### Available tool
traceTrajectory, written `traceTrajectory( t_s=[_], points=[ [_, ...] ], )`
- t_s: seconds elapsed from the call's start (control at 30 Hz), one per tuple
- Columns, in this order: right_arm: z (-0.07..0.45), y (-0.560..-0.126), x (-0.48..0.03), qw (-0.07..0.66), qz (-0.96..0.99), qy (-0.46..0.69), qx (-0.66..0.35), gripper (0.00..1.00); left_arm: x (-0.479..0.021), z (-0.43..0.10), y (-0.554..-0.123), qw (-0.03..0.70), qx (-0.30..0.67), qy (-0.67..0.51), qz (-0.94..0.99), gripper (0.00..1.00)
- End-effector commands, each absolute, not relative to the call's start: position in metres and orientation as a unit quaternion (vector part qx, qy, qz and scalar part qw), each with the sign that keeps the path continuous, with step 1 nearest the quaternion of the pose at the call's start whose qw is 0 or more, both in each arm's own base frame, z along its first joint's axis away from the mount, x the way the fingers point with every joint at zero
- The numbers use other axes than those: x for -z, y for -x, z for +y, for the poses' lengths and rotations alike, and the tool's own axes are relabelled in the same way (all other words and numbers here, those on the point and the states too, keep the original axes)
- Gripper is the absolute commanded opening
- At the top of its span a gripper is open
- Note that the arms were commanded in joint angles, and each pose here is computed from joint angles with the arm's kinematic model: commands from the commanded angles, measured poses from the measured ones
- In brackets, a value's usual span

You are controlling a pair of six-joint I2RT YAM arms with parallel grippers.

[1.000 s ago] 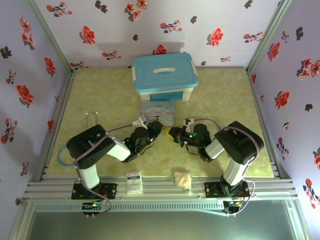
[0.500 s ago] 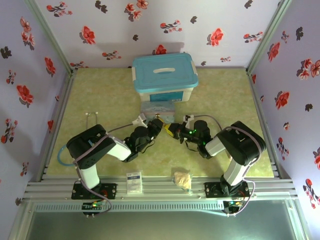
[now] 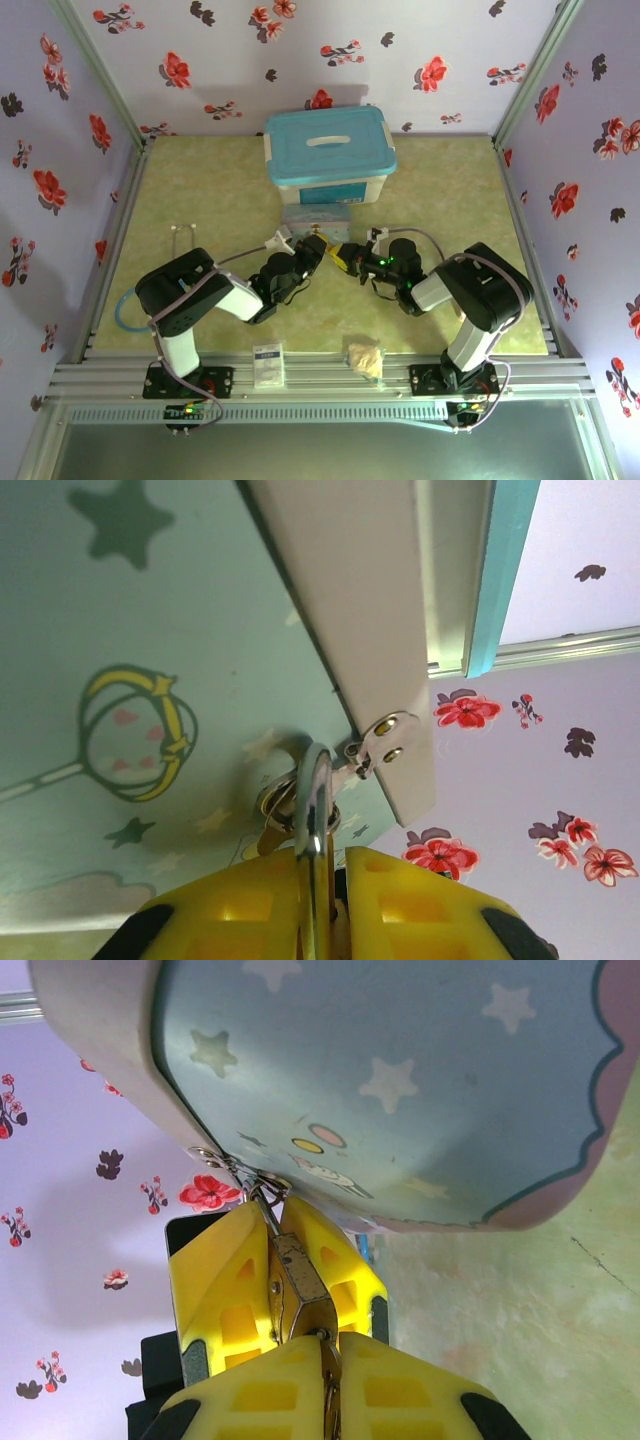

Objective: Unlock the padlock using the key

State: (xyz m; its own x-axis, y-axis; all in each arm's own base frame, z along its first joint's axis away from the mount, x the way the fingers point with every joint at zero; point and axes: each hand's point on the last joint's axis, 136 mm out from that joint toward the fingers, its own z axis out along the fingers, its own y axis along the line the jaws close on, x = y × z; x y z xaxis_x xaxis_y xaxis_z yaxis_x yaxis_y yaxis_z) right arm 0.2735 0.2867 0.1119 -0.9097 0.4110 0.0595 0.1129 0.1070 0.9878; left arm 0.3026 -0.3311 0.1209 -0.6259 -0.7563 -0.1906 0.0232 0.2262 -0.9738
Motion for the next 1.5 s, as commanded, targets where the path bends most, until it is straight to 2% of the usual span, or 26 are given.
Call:
traceTrajectory(
  t_s=[0.0, 0.07, 0.3, 0.4, 0.5, 0.63, 0.8, 1.0, 1.1, 1.23, 1.3, 1.37, 1.47],
  points=[
    [0.302, -0.284, -0.154, 0.161, 0.696, -0.125, -0.688, 0.13, -0.132, -0.374, -0.259, 0.272, 0.62, 0.172, 0.715, 0.0],
    [0.299, -0.284, -0.147, 0.16, 0.701, -0.132, -0.682, 0.16, -0.126, -0.371, -0.26, 0.271, 0.615, 0.178, 0.718, 0.0],
    [0.291, -0.275, -0.13, 0.157, 0.714, -0.142, -0.667, 0.14, -0.114, -0.365, -0.263, 0.276, 0.601, 0.185, 0.727, 0.0],
    [0.285, -0.273, -0.122, 0.159, 0.72, -0.148, -0.659, 0.23, -0.114, -0.363, -0.265, 0.279, 0.599, 0.185, 0.727, 0.0],
    [0.278, -0.269, -0.109, 0.159, 0.732, -0.155, -0.644, 0.25, -0.114, -0.36, -0.266, 0.283, 0.596, 0.185, 0.728, 0.0],
    [0.278, -0.262, -0.079, 0.145, 0.765, -0.143, -0.611, 0.41, -0.111, -0.359, -0.268, 0.277, 0.597, 0.188, 0.729, 0.0],
    [0.272, -0.255, -0.067, 0.161, 0.783, -0.116, -0.59, 0.44, -0.107, -0.351, -0.265, 0.287, 0.584, 0.18, 0.738, 0.0],
    [0.257, -0.248, -0.051, 0.191, 0.845, -0.069, -0.494, 0.43, -0.089, -0.348, -0.26, 0.272, 0.569, 0.185, 0.754, 0.0],
    [0.25, -0.238, -0.049, 0.21, 0.897, 0.005, -0.389, 0.42, -0.08, -0.345, -0.257, 0.27, 0.559, 0.185, 0.762, 0.0],
    [0.231, -0.228, -0.055, 0.273, 0.931, 0.129, -0.208, 0.41, -0.078, -0.342, -0.255, 0.272, 0.554, 0.183, 0.765, 0.0],
    [0.227, -0.228, -0.055, 0.287, 0.929, 0.156, -0.175, 0.38, -0.076, -0.342, -0.254, 0.271, 0.553, 0.184, 0.766, 0.0],
    [0.224, -0.231, -0.056, 0.301, 0.925, 0.171, -0.157, 0.3, -0.073, -0.341, -0.254, 0.269, 0.55, 0.185, 0.768, 0.0],
    [0.23, -0.231, -0.06, 0.327, 0.911, 0.215, -0.132, 0.28, -0.072, -0.341, -0.253, 0.269, 0.549, 0.183, 0.77, 0.0]
  ],
)
